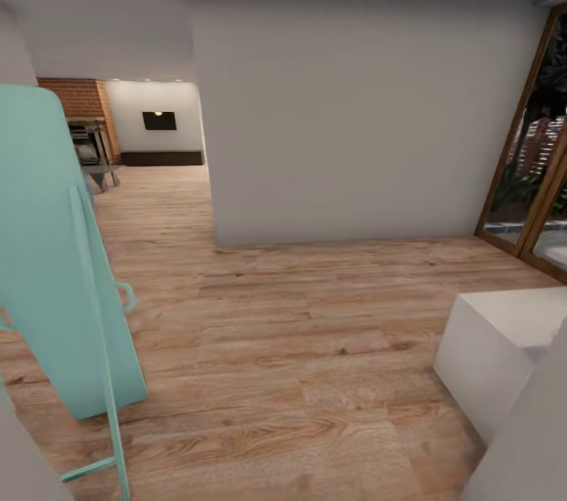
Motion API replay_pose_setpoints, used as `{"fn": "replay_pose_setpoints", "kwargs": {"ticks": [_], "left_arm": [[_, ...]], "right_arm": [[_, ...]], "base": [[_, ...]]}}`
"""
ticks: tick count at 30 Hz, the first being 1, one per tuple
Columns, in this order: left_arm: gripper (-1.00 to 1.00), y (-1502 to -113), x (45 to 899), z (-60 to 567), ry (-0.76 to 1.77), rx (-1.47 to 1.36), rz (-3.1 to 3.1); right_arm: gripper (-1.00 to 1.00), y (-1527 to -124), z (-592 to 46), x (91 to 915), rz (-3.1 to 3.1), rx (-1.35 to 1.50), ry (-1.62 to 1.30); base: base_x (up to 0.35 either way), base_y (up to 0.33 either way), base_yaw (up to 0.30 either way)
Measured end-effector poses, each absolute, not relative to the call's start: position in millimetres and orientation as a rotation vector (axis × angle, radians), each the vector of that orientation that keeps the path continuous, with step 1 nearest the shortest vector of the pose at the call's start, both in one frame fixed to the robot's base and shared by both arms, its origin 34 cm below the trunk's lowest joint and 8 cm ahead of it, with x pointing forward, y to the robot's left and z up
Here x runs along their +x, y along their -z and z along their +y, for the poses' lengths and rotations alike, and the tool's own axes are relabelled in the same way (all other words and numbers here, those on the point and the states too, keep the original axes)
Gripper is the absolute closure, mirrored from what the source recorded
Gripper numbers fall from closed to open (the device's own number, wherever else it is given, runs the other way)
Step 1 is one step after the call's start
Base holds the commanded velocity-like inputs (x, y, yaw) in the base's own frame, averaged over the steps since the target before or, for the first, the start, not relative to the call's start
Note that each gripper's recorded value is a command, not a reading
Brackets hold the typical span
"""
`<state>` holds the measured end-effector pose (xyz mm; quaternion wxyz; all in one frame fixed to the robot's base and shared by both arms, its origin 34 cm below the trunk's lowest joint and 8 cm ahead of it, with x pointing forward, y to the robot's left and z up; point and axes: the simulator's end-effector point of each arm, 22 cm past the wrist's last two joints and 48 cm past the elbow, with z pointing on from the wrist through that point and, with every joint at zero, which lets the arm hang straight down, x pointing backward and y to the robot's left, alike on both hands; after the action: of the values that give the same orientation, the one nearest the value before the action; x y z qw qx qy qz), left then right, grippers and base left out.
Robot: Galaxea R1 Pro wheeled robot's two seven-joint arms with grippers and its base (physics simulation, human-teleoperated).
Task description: Move the two storage containers from the living room to the garage. In the garage, place one container on the floor and stack the other container on top of it (either order is fine).
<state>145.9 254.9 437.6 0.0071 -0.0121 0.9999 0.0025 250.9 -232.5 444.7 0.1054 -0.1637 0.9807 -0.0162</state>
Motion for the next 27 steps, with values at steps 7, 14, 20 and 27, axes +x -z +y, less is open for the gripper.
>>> {"fn": "replay_pose_setpoints", "kwargs": {"ticks": [7, 14, 20, 27], "left_arm": [[-1.00, -437.6, 145.8, 255.0, -0.008, -0.038, 3.127], [-1.00, -437.6, 145.9, 254.9, -0.008, -0.037, 3.127], [-1.00, -437.6, 145.8, 255.0, -0.008, -0.039, 3.127], [-1.00, -437.6, 145.9, 255.0, -0.008, -0.039, 3.127]], "right_arm": [[-1.00, -444.7, -232.8, 251.0, 2.890, -0.483, 0.048], [-1.00, -444.7, -232.8, 250.9, 2.890, -0.482, 0.048], [-1.00, -444.7, -235.7, 250.9, 2.890, -0.490, 0.054], [-1.00, -444.7, -238.7, 251.3, 2.887, -0.501, 0.059]], "base": [[0.321, 0.000, 0.000], [0.322, 0.000, 0.000], [0.322, 0.000, 0.000], [0.322, 0.000, 0.000]]}}
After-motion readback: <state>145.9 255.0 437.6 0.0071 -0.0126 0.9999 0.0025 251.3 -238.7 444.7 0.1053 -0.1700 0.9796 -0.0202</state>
